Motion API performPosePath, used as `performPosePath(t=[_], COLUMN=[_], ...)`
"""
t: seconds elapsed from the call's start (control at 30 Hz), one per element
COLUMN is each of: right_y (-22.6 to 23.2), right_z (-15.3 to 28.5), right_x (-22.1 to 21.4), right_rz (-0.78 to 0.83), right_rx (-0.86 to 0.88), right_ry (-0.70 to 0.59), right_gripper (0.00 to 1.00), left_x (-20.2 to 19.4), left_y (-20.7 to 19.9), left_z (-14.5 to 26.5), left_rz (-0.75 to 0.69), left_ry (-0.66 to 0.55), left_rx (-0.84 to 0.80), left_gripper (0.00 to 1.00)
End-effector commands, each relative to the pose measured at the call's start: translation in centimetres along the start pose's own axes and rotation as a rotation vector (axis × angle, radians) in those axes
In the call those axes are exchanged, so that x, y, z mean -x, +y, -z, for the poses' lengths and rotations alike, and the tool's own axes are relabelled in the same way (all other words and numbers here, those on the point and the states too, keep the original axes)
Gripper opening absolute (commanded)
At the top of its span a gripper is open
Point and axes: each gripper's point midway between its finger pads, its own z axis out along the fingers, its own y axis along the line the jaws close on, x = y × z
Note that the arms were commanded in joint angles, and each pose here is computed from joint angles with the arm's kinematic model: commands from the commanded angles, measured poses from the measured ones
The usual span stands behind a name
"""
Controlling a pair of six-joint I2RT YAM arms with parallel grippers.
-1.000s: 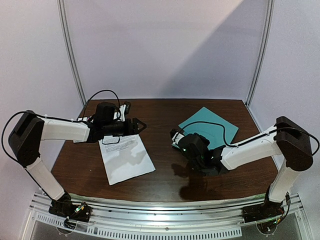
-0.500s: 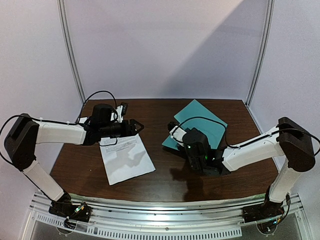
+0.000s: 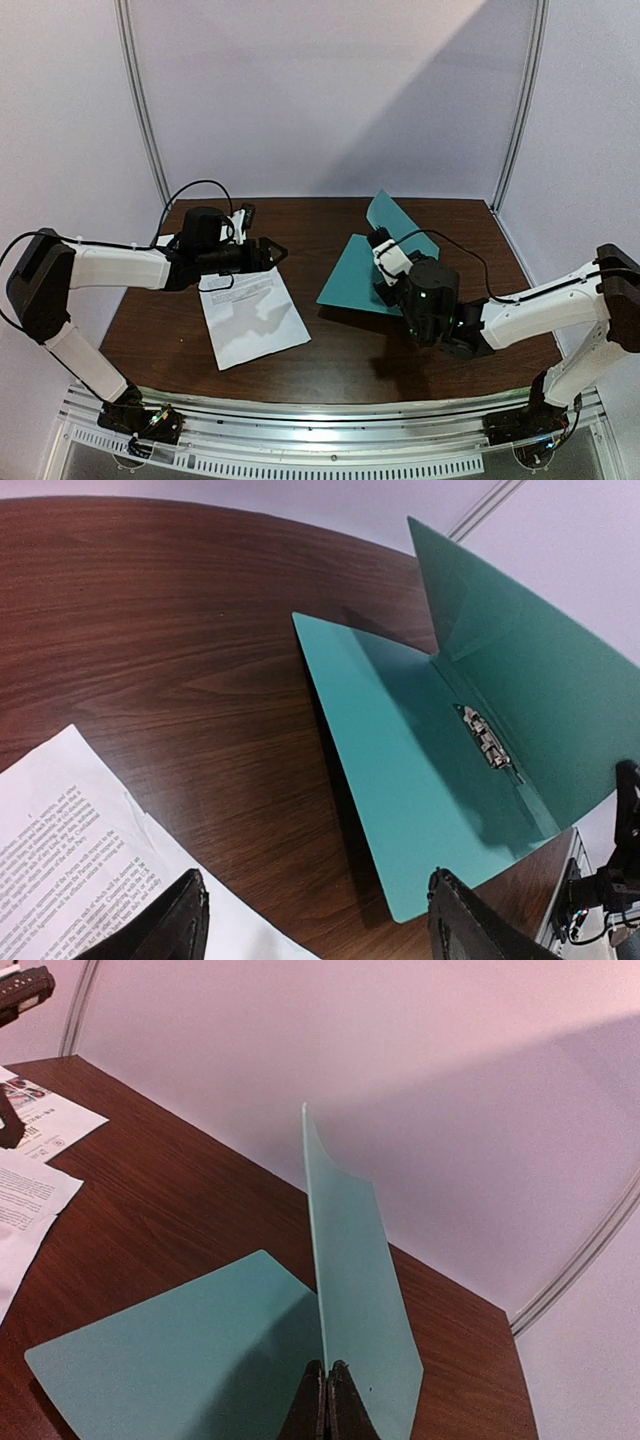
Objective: Put the files into the folder
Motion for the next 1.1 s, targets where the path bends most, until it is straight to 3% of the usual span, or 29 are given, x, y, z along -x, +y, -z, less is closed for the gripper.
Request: performPosePath(t=[0.0, 0.2, 0.6, 0.9, 1.07], right_y=[-1.5, -3.1, -0.4, -2.4, -4.1], right_z=[2.1, 4.6, 5.2, 3.0, 2.9], right_x=[0.0, 0.4, 5.3, 2.4, -0.6], right_rz=[-0.185, -0.310, -0.253, -0.274, -0.434], right_rx=[0.040, 0.112, 0.296, 0.075, 0.100], right_ry=[-0.078, -0.187, -0.324, -0.214, -0.175], right_gripper=[0.00, 0.00, 0.00, 0.00, 0.00], left_x=[-0.4, -0.3, -0.5, -1.6, -2.3], left_y=[-1.8, -3.7, -4.7, -4.3, -4.2], left_z=[-0.2, -0.6, -0.9, -1.4, -2.2], left_rz=[-0.039, -0.074, -0.086, -0.076, -0.070], left_ry=[0.006, 0.004, -0.009, 0.018, 0.031], left_rx=[-0.063, -0.102, -0.110, -0.111, -0.124], left_gripper=[0.75, 0.75, 0.74, 0.74, 0.73])
